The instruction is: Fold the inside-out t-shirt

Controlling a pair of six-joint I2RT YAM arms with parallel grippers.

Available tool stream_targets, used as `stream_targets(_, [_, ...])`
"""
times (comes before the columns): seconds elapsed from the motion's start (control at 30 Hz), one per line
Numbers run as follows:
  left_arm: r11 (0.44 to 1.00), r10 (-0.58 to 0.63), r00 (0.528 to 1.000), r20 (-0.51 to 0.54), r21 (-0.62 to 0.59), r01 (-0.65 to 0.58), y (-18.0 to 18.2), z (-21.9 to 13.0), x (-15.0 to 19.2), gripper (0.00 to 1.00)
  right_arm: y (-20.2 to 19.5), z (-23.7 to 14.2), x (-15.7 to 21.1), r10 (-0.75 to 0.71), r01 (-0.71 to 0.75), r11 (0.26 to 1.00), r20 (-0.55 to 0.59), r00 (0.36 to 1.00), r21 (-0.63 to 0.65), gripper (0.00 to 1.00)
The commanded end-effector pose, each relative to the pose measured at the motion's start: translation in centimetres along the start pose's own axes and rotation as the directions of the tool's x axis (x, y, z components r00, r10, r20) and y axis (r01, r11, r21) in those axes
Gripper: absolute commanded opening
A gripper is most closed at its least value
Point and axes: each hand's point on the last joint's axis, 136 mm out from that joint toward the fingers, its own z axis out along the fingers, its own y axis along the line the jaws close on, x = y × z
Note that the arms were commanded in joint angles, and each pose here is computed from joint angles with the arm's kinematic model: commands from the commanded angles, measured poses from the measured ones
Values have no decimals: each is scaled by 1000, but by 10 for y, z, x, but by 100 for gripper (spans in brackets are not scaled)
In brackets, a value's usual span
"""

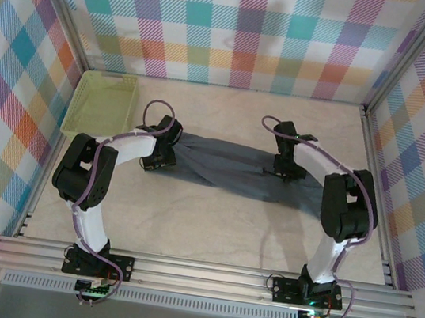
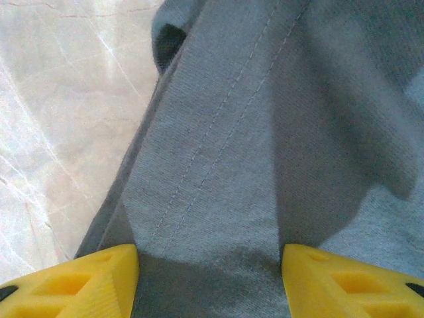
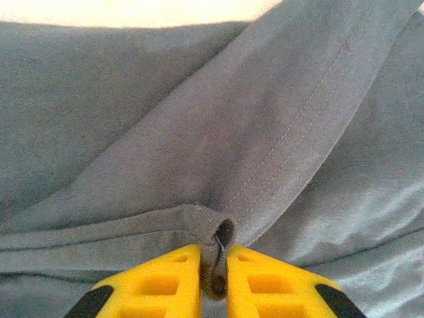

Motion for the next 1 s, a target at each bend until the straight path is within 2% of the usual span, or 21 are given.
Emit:
stream_targets(0.0, [1000, 23, 1000, -11, -9, -23, 2, 1, 5, 59, -8, -23, -8, -6, 5, 1000, 40, 999, 21, 14])
stream_targets(0.2, [1000, 23, 1000, -8, -12, -23, 3, 0, 4, 59, 0, -45, 2, -14, 14, 1000, 58, 998, 2, 5])
stream_targets(0.43, [1000, 24, 1000, -7, -14, -24, 4, -1, 5, 59, 16, -79, 41, -30, 30, 1000, 50, 998, 4, 8])
stream_targets(0.57, [1000, 26, 1000, -7, -13, -26, 4, -1, 5, 59, 27, -75, 69, -57, 57, 998, -9, 998, 27, 11])
stream_targets(0.7, [1000, 28, 1000, -6, -14, -28, 4, -1, 4, 59, 35, -69, 76, -74, 75, 997, -17, 997, 30, 12])
stream_targets(0.77, [999, 32, 999, -10, -17, -32, 4, -1, 5, 59, 37, -71, 74, -75, 75, 997, -11, 997, 25, 17])
stream_targets(0.8, [999, 31, 999, -8, -17, -31, 4, -1, 5, 59, 37, -72, 73, -75, 75, 997, -8, 997, 23, 24])
stream_targets(0.87, [999, 33, 999, -9, -22, -34, 6, -1, 6, 59, 34, -77, 69, -84, 84, 996, 13, 996, 26, 45])
stream_targets(0.97, [999, 38, 999, -9, -26, -38, 8, -1, 7, 59, 17, -85, 54, -51, 50, 999, 50, 997, 16, 53])
